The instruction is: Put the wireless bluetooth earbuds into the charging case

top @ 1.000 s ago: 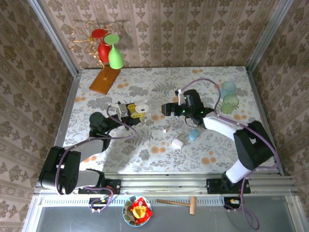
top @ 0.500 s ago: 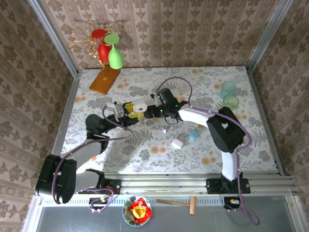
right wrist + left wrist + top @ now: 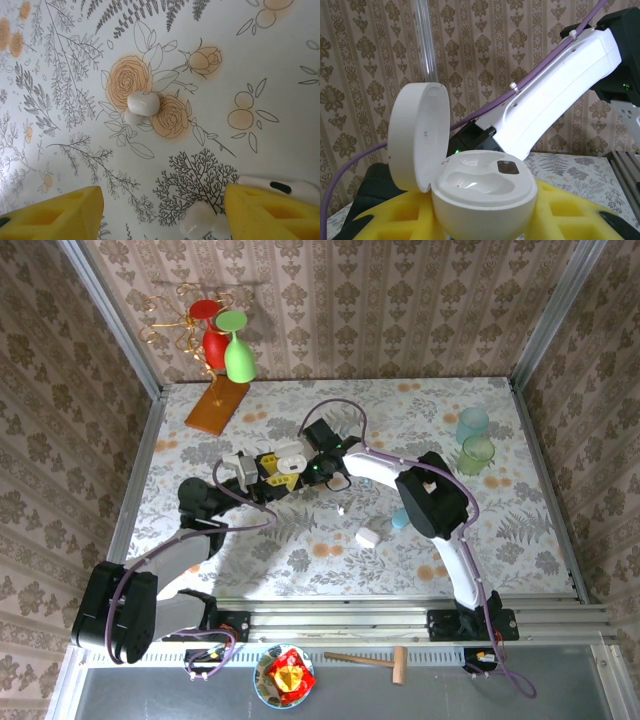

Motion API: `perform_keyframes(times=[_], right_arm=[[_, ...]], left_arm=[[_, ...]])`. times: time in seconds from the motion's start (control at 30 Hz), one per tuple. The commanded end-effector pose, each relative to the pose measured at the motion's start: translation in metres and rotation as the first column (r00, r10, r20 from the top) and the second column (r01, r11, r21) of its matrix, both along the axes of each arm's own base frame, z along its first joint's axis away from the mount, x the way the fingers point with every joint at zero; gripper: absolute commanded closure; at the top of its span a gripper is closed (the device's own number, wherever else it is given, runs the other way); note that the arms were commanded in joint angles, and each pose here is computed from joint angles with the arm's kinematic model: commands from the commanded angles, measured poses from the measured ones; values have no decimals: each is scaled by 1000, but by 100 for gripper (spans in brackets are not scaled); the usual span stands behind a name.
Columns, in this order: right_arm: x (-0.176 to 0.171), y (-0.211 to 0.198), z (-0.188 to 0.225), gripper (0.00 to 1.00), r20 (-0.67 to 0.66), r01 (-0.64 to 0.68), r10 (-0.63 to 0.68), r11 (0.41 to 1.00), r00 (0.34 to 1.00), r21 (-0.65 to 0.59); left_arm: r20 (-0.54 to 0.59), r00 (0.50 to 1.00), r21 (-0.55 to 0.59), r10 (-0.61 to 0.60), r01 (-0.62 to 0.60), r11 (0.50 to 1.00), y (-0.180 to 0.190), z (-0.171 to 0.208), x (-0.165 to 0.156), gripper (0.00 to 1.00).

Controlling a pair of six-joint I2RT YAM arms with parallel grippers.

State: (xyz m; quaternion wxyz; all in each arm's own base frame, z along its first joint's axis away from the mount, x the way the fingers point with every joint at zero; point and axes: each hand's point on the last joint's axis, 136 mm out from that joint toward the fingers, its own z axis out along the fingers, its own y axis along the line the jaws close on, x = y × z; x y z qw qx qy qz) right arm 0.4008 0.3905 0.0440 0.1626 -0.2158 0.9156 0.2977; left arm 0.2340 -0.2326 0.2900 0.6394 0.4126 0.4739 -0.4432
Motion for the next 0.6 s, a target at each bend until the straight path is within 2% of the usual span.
perform_keyframes(times=[0.0, 0.57], right_arm=[[-11, 2, -11, 35, -68, -43, 42, 999, 997, -15], [-40, -13, -9, 40, -117, -71, 70, 997, 991, -5]], left_arm=[[42, 999, -26, -9, 10, 1000, 1, 13, -7, 75], [44, 999, -22, -5, 6, 1000, 0, 10, -7, 75]])
